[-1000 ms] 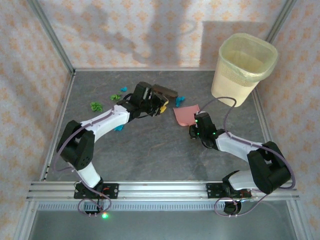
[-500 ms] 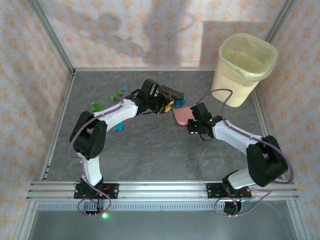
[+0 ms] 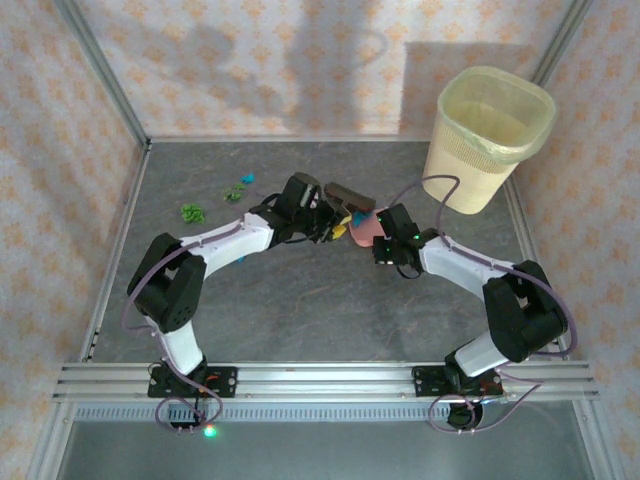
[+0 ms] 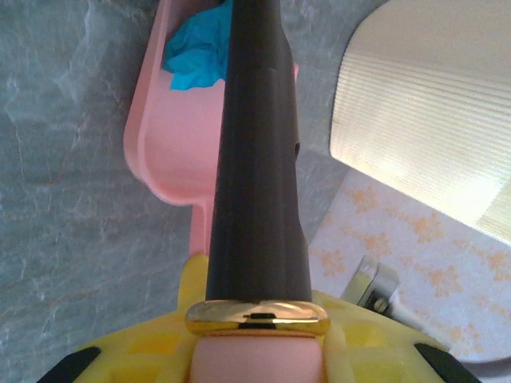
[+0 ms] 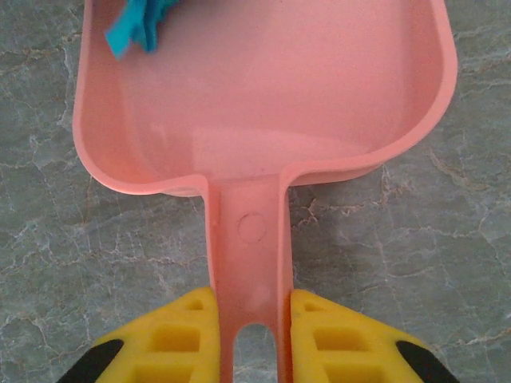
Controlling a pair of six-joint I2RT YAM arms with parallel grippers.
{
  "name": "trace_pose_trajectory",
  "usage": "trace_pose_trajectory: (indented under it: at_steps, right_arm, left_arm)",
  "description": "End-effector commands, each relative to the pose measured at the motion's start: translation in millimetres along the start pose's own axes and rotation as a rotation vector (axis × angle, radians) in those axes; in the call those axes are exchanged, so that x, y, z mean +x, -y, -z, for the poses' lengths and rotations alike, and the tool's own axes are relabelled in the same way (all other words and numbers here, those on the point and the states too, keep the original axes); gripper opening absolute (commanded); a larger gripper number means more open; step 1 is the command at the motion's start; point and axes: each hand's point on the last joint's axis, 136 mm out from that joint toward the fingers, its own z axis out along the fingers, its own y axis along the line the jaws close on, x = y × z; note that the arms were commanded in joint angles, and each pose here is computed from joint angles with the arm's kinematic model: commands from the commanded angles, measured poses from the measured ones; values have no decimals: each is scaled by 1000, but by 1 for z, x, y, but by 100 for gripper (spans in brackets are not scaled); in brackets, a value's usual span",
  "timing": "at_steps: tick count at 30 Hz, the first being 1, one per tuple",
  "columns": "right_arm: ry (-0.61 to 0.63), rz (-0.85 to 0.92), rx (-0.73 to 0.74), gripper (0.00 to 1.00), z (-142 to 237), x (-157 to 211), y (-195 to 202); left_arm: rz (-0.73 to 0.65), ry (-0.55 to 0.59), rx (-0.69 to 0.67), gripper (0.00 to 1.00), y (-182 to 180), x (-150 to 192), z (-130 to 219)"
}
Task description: Sweep away the paper scraps from the table
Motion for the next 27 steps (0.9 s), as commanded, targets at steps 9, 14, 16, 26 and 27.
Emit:
trace_pose_trajectory:
  at_steps: [9, 14, 16, 26, 27]
  right_arm:
    - [91, -1, 23, 6, -3, 7, 16]
    - [198, 21, -57, 3, 5, 2, 9]
    - [227, 37, -74, 2, 10, 1, 6]
    - [323, 146, -135, 2, 37, 1, -20]
    - [325, 151, -141, 1, 38, 3, -23]
  left_arm:
    - [-61, 19, 71, 0, 12, 33, 42]
    - [-100, 61, 83, 0, 18, 31, 67]
    - [-108, 88, 89, 0, 22, 26, 80]
    - [-269, 279, 144, 0, 48, 12, 169]
    - [-301, 313, 128, 0, 45, 11, 179]
